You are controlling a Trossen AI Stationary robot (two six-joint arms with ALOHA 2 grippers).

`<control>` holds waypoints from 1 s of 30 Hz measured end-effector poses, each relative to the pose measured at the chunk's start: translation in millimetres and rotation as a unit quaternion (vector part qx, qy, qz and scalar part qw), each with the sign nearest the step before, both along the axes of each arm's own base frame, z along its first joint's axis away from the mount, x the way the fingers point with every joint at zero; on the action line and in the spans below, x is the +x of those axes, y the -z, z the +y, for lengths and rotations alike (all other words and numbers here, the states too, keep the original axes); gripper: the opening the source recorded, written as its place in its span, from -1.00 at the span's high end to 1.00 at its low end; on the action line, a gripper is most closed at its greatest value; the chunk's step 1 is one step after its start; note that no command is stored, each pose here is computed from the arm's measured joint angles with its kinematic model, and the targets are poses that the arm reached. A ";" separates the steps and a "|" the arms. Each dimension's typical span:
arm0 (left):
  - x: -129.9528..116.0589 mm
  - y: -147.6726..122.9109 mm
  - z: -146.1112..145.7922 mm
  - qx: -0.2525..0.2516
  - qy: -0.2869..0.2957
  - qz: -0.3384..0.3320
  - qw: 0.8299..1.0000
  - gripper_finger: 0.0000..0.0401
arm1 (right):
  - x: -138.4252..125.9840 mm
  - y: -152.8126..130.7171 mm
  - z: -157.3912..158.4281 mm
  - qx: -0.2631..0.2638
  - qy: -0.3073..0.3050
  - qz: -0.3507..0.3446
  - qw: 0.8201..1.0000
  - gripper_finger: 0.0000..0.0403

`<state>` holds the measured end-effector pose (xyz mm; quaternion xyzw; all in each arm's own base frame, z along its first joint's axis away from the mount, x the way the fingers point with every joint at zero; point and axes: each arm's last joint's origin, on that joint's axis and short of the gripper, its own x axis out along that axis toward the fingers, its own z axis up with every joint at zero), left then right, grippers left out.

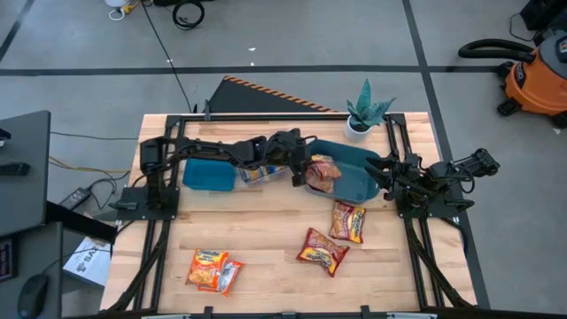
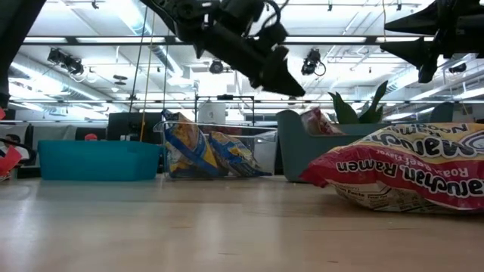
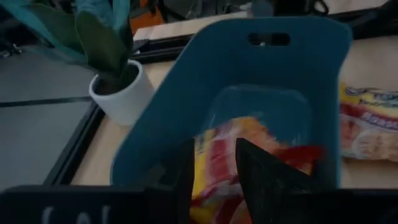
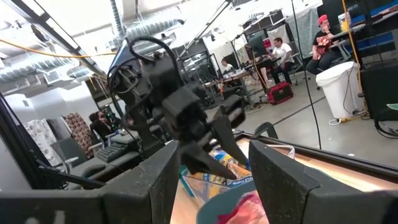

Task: Sort Maruchan noodles
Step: Put the red noodle pack into the green bin

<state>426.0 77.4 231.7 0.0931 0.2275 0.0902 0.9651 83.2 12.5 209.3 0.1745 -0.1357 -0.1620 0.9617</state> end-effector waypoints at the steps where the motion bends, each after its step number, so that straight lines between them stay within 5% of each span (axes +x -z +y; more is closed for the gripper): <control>1: -0.5 -2.2 -1.4 0.001 0.002 -0.003 1.000 0.39 | 0.0 0.0 0.0 0.000 0.000 0.000 1.000 0.01; 11: 6.3 3.3 -22.2 -0.063 -0.013 -0.023 0.998 0.40 | -0.1 -0.1 0.0 0.000 0.000 0.000 1.000 0.01; 17: 22.9 -29.0 -30.3 -0.059 -0.017 -0.001 0.998 0.40 | 0.0 0.0 0.0 0.000 0.000 0.000 1.000 0.01; 25: 41.3 -30.3 -9.7 -0.079 -0.053 0.119 0.988 0.40 | -0.2 -1.0 0.0 0.001 -0.002 -0.005 1.000 0.01; 30: 49.8 -4.1 -7.0 -0.076 -0.035 0.165 0.983 0.40 | -0.4 -1.4 -0.1 0.003 -0.001 -0.007 1.000 0.01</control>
